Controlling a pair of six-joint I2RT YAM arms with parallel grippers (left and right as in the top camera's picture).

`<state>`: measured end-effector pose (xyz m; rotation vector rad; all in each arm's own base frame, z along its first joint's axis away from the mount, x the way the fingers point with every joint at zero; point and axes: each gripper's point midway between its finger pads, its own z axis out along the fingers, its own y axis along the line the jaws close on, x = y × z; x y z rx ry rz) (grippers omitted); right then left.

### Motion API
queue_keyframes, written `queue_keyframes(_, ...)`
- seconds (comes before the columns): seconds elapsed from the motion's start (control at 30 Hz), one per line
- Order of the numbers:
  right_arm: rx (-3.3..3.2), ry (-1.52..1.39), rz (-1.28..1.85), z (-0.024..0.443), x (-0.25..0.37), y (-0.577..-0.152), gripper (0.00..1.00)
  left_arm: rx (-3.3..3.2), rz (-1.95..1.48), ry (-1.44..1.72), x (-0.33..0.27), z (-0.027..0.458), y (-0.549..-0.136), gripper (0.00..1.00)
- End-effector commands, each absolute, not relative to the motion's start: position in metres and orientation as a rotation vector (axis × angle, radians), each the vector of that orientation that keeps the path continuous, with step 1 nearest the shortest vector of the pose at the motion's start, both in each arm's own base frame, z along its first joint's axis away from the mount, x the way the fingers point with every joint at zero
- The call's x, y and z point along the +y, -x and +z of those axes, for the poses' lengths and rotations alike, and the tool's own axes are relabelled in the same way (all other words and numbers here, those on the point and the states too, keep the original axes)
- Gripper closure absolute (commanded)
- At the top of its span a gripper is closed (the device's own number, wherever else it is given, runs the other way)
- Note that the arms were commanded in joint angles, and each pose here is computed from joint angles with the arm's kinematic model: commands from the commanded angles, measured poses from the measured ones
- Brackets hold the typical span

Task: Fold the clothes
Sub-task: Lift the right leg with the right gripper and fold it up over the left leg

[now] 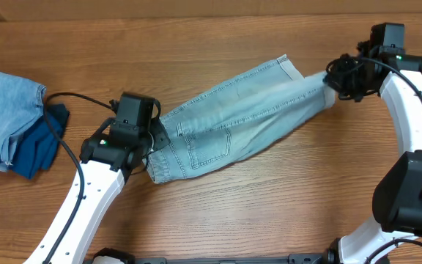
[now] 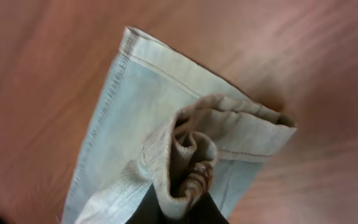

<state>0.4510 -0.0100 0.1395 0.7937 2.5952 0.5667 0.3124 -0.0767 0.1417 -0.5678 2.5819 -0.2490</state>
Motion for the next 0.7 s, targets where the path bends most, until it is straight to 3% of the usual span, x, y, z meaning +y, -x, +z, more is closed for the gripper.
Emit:
queue_keyframes(0.0, 2.555, -0.749, 0.589, 0.140, 0.004, -0.474, 0.96, 2.547, -0.131, 0.539, -0.064, 0.145, -0.325, 0.72)
queue_keyframes(0.13, 2.594, -0.716, 0.601, 0.101, 0.021, -0.491, 0.96, 2.587, -0.081, 0.548, -0.061, 0.129, -0.327, 0.72)
queue_keyframes(0.23, 2.583, -0.685, 0.607, 0.090, 0.028, -0.502, 0.95, 2.596, -0.005, 0.561, -0.054, 0.120, -0.328, 0.66)
queue_keyframes(0.27, 2.561, -0.667, 0.612, 0.093, 0.030, -0.508, 0.88, 2.602, 0.007, 0.562, -0.053, 0.117, -0.329, 0.62)
queue_keyframes(0.3, 2.534, -0.648, 0.619, 0.097, 0.031, -0.514, 0.69, 2.609, 0.012, 0.563, -0.053, 0.114, -0.330, 0.60)
queue_keyframes(0.33, 2.508, -0.626, 0.641, 0.101, 0.034, -0.519, 0.53, 2.610, 0.026, 0.567, -0.052, 0.112, -0.330, 0.53)
queue_keyframes(0.4, 2.453, -0.565, 0.731, 0.114, 0.044, -0.530, 0.34, 2.593, 0.076, 0.586, -0.045, 0.110, -0.332, 0.36)
queue_keyframes(0.43, 2.425, -0.523, 0.783, 0.121, 0.049, -0.534, 0.29, 2.574, 0.101, 0.590, -0.042, 0.112, -0.334, 0.25)
queue_keyframes(0.47, 2.413, -0.495, 0.810, 0.125, 0.052, -0.536, 0.26, 2.558, 0.122, 0.594, -0.039, 0.114, -0.336, 0.22)
queue_keyframes(0.67, 2.576, -0.526, 0.776, 0.103, 0.041, -0.501, 0.26, 2.496, 0.153, 0.466, -0.036, 0.163, -0.358, 0.19)
